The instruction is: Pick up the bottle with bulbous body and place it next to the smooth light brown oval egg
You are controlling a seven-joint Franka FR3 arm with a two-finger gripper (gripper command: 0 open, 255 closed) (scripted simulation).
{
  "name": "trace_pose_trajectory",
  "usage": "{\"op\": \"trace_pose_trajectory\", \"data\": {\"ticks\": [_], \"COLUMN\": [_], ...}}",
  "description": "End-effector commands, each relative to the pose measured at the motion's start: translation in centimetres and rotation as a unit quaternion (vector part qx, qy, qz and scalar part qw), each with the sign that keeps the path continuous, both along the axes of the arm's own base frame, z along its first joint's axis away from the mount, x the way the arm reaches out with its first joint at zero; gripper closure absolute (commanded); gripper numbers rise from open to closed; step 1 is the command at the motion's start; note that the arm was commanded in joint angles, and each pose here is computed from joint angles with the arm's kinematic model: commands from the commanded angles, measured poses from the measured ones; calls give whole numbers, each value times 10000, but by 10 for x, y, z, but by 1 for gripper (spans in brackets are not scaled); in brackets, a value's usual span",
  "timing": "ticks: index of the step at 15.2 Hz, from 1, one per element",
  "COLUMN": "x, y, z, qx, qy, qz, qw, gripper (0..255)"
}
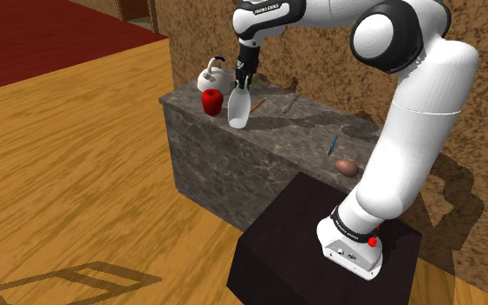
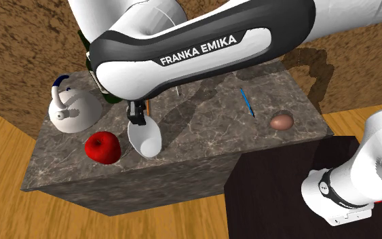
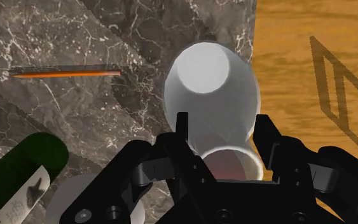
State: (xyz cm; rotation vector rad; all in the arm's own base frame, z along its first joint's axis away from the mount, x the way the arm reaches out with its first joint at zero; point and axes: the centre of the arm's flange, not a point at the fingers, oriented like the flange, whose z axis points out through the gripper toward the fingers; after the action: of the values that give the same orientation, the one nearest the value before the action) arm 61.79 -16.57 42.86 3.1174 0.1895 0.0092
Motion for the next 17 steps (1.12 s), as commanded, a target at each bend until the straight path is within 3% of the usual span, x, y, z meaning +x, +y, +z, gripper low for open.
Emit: {"op": "trace_pose_trajectory", "data": {"ticks": [1,17], "x": [0,0], "y": [0,0], "z": [0,85], "qx": [-1,-1], "qy": [-3,-3], "qz": [0,0], "qw": [10000,10000], "gripper": [255,255]}}
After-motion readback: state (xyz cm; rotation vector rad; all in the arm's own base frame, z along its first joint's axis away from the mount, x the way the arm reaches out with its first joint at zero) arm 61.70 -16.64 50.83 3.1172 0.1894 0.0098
